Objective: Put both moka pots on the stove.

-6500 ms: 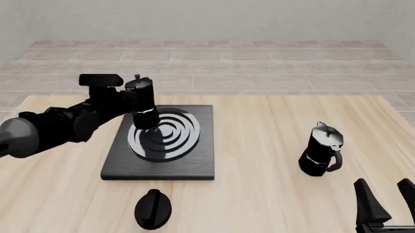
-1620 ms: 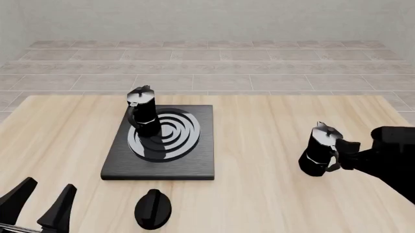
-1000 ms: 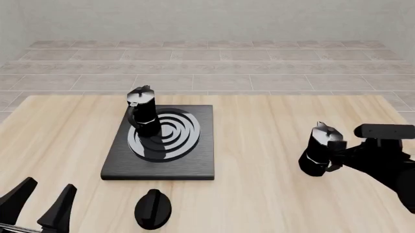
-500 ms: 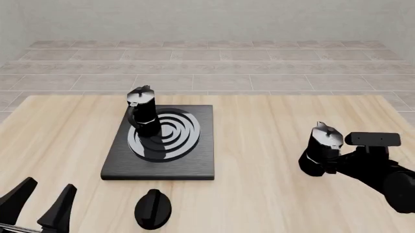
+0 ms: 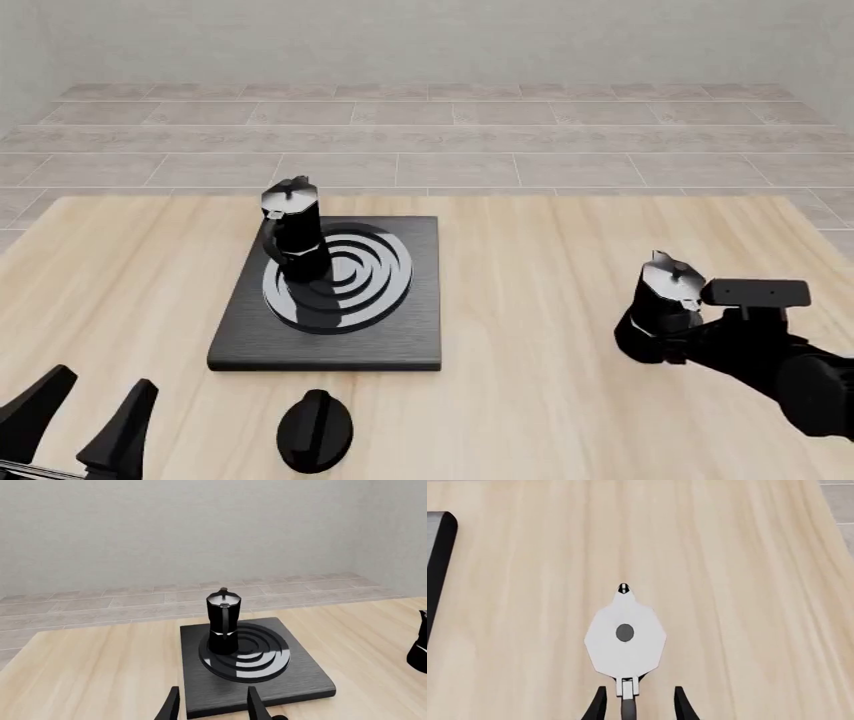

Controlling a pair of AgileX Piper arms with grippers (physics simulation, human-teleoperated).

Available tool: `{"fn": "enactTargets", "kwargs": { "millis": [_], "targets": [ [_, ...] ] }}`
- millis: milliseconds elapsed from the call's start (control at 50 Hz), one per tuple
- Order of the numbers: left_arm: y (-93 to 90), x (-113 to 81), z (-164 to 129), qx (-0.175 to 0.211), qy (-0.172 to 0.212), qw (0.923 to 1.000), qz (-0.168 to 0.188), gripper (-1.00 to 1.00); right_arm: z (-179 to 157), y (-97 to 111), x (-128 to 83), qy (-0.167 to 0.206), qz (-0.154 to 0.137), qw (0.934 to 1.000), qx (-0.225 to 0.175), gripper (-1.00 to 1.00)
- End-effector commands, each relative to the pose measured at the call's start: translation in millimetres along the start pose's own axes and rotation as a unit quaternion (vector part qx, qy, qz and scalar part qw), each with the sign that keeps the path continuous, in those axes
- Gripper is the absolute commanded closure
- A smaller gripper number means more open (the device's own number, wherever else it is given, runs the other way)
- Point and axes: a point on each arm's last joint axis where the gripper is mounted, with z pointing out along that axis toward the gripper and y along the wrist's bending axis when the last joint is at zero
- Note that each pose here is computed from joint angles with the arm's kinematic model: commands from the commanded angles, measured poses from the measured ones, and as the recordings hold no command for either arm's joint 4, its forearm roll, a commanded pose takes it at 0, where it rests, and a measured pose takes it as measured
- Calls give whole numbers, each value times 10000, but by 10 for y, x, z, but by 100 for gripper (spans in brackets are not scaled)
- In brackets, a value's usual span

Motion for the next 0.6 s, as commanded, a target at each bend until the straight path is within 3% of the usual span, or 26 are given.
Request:
{"fn": "enactTargets", "kwargs": {
  "millis": [20,60,80,420,600],
  "targets": [
    [2,-2,0,-16,-10,10000,-7,-100,50,1,17,47,-20,10000,-3,-100],
    [2,-2,0,-16,-10,10000,-8,-100,51,6,9,39,-21,10000,-11,-100],
    [2,-2,0,-16,-10,10000,-7,-100,51,6,6,33,-20,10000,-11,100],
    [2,-2,0,-15,-9,10000,-7,-100,58,36,-2,17,-56,10000,-60,100],
    [2,-2,0,-16,-10,10000,-8,-100,-132,38,-179,-296,-102,9995,-65,100]
  ]
}}
